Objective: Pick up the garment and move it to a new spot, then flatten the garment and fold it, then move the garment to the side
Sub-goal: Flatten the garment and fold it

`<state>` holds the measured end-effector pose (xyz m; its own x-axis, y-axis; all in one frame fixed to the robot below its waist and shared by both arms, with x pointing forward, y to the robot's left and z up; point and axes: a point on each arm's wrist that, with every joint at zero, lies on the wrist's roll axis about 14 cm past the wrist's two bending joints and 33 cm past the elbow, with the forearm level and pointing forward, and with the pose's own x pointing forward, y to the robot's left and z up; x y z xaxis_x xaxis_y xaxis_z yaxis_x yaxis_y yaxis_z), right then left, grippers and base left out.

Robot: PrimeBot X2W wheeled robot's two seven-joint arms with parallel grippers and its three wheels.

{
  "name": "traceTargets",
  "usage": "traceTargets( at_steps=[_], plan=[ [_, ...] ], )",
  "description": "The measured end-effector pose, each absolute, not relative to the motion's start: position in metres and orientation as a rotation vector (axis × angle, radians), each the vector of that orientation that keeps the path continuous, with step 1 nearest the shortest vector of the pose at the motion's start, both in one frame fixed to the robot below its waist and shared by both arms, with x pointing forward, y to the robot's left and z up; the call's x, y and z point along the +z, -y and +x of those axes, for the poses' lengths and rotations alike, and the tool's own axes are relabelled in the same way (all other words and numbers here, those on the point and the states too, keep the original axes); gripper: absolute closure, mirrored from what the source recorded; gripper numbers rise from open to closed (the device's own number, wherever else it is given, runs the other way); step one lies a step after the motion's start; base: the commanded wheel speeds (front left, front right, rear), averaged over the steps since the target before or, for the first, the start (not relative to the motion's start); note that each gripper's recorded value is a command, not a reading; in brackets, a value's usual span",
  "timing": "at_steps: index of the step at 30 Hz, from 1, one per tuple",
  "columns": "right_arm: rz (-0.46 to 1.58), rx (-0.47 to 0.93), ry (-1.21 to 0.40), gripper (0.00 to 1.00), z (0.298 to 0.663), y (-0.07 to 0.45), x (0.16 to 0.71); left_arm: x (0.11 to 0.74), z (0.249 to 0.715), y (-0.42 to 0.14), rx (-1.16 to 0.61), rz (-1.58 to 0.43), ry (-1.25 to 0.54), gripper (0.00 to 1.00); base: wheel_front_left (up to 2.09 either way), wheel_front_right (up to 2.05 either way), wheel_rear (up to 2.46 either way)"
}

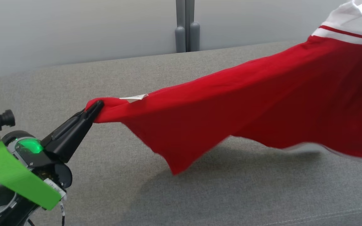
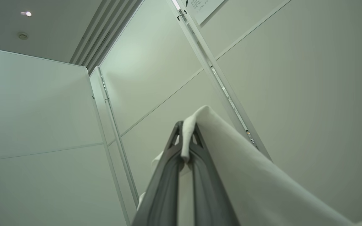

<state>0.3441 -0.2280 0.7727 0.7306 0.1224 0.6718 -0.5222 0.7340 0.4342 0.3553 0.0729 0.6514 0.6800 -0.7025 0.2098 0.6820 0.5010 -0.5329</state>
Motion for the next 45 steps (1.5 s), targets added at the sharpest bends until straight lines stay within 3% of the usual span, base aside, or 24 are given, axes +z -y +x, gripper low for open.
traceTargets(
  at_steps=[6,9,13,14,17,20,23,27,28,31,34,39,45],
  plan=[
    [0.566,0.366,0.732,1.0,0.292,0.244,0.809,0.702,0.315,-0.061,-0.996,-0.617,0.003,1.0,0.0,0.0,0.0],
    [0.571,0.327,0.683,1.0,0.289,0.252,0.807,0.714,0.312,-0.066,-0.991,-0.614,-0.005,1.0,0.0,0.0,0.0],
    [0.63,0.333,0.435,1.0,0.32,0.239,0.766,0.697,0.328,-0.072,-0.941,-0.602,-0.136,1.0,0.0,0.0,0.0],
    [0.675,0.363,0.275,1.0,0.343,0.223,0.735,0.677,0.348,-0.078,-0.888,-0.582,-0.229,1.0,0.0,0.0,0.0],
    [0.716,0.382,0.035,1.0,0.374,0.2,0.679,0.641,0.375,-0.084,-0.833,-0.603,-0.382,1.0,0.0,0.0,0.0],
    [0.738,0.395,-0.086,1.0,0.406,0.181,0.65,0.614,0.406,-0.093,-0.764,-0.572,-0.475,1.0,0.0,0.0,0.0],
    [0.703,0.382,-0.02,1.0,0.452,0.175,0.67,0.622,0.453,-0.11,-0.671,-0.477,-0.403,1.0,0.0,0.0,0.0],
    [0.609,0.331,0.245,1.0,0.505,0.185,0.747,0.701,0.507,-0.113,-0.622,-0.413,-0.077,1.0,0.0,0.0,0.0],
    [0.609,0.331,0.245,1.0,0.505,0.185,0.747,0.701,0.507,-0.113,-0.622,-0.413,-0.077,1.0,0.0,0.0,0.0],
    [0.576,0.214,0.366,1.0,0.536,0.21,0.773,0.746,0.53,-0.109,-0.582,-0.344,0.141,1.0,0.0,0.0,0.0],
    [0.58,0.224,0.396,1.0,0.554,0.194,0.773,0.757,0.539,-0.094,-0.613,-0.274,0.263,1.0,0.0,0.0,0.0],
    [0.674,0.28,0.31,1.0,0.578,0.155,0.723,0.69,0.549,-0.062,-0.693,-0.298,0.221,1.0,0.0,0.0,0.0],
    [0.836,0.093,-0.026,1.0,0.563,0.165,0.548,0.519,0.547,-0.084,-0.524,-0.393,-0.1,1.0,0.0,0.0,0.0]
  ],
)
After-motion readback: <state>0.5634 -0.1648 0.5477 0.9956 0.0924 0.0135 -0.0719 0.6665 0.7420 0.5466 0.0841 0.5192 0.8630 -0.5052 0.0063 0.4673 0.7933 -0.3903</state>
